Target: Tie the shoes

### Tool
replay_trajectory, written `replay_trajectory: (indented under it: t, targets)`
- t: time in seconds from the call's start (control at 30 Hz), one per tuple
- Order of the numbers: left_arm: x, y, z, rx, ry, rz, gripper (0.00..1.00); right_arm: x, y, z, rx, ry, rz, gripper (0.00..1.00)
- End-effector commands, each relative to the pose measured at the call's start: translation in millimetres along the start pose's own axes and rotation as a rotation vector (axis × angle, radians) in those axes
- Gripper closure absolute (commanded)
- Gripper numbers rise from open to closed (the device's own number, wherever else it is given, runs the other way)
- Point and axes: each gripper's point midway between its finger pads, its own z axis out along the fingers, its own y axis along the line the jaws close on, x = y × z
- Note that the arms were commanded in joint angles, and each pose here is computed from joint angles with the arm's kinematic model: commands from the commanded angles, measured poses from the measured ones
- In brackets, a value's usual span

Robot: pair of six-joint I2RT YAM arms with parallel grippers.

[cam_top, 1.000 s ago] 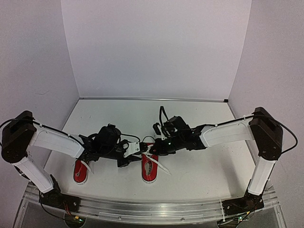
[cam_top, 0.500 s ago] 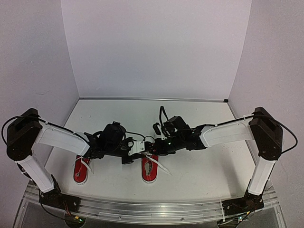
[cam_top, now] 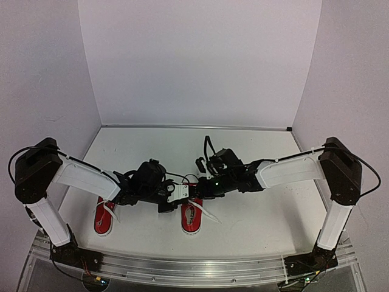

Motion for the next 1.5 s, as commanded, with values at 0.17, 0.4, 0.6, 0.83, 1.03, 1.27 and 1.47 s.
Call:
replay_trajectory:
  t: [0.17,0.4,0.6,0.83,1.03,1.27,1.47]
  targets:
    - [-24,21,-6,-0.080,-0.058,-0.015,1.00,-13,8,-4,-0.022,-0.036,-0.003,1.00]
    - [-28,27,-9,-0.101,-0.058,-0.043,1.00,-14,9,-3,-0.026,-0.035,0.000,1.00]
    - [-30,34,-10,-0.132,-0.065,-0.060,1.00,-14,9,-3,-0.028,-0.035,0.001,1.00]
    - [-24,44,0,-0.171,-0.030,-0.113,1.00,-15,10,-6,-0.027,-0.041,0.001,1.00]
    - [-22,41,3,-0.159,-0.034,-0.124,1.00,-14,9,-5,-0.024,-0.039,0.000,1.00]
    - [-24,35,-3,-0.134,-0.045,-0.108,1.00,-14,9,-4,-0.023,-0.039,0.000,1.00]
    - [-22,33,-8,-0.140,-0.040,-0.103,0.82,-14,8,-5,-0.023,-0.040,0.000,1.00]
